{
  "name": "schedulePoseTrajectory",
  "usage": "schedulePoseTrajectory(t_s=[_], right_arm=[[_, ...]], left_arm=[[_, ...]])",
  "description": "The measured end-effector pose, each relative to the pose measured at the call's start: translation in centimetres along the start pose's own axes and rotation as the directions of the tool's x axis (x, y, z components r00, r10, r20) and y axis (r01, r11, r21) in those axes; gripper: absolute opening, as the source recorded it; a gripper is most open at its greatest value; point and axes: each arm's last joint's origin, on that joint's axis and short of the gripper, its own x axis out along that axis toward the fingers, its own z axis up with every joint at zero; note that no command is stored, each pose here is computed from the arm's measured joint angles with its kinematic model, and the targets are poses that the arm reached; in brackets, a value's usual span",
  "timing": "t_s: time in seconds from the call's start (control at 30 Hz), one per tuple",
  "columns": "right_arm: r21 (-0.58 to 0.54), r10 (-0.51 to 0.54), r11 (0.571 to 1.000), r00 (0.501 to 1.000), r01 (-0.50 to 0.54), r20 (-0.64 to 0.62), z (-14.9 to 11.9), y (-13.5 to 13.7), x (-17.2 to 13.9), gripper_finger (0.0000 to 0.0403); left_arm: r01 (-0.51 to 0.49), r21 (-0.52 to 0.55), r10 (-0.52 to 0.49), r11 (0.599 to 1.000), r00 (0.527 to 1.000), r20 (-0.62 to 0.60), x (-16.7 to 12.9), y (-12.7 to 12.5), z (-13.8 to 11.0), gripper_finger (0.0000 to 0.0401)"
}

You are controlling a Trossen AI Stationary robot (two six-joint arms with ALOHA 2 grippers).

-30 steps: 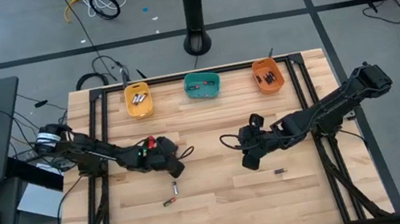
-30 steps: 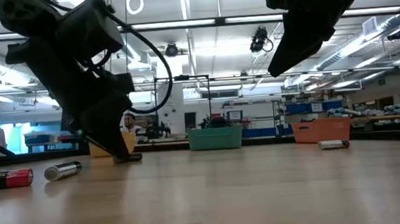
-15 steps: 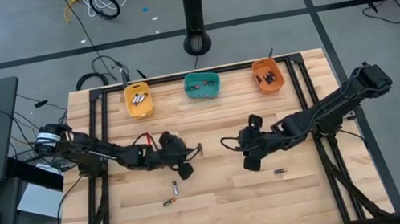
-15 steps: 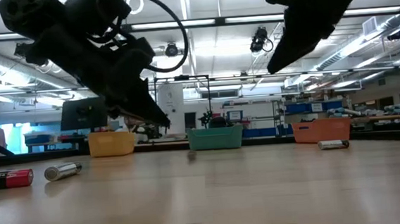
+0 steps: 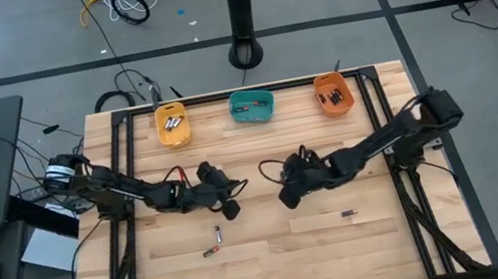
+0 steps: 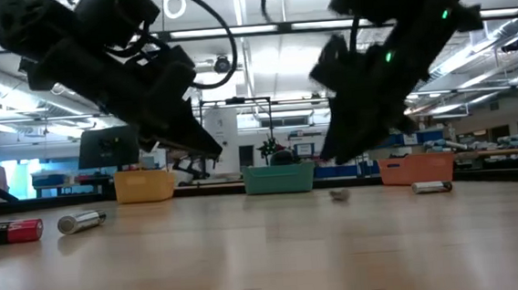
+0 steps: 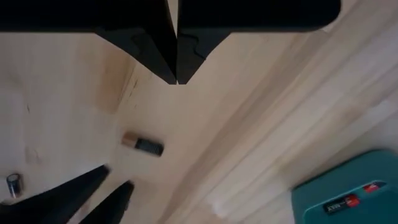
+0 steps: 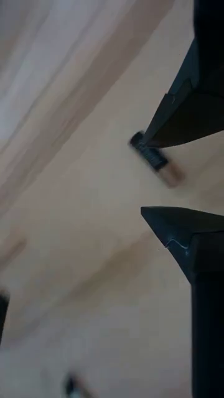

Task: Sort batteries
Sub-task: Put the brown battery into the orange bin

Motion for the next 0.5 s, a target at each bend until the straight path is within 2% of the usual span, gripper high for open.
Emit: schedulePoseTrajectory(t_s=[0.1, 0.3, 0.5], right_arm=[[0.051, -0.084, 0.995, 0.995, 0.086, -0.051, -0.7, -0.9, 1.7, 0.0173], [0.118, -0.183, 0.973, 0.976, 0.196, -0.114, -1.6, -2.1, 3.5, 0.0170], [0.116, -0.192, 0.972, 0.975, 0.205, -0.110, -1.6, -2.2, 3.7, 0.0156]], left_arm=[[0.005, -0.023, -0.005, 1.000, 1.000, 0.010, -0.1, 0.4, -0.7, 0.0010], [0.032, -0.082, -0.028, 0.996, 0.999, 0.043, -0.6, 1.3, -2.2, 0.0010], [0.063, -0.119, -0.055, 0.991, 0.996, 0.069, -0.8, 1.7, -2.7, 0.0010]])
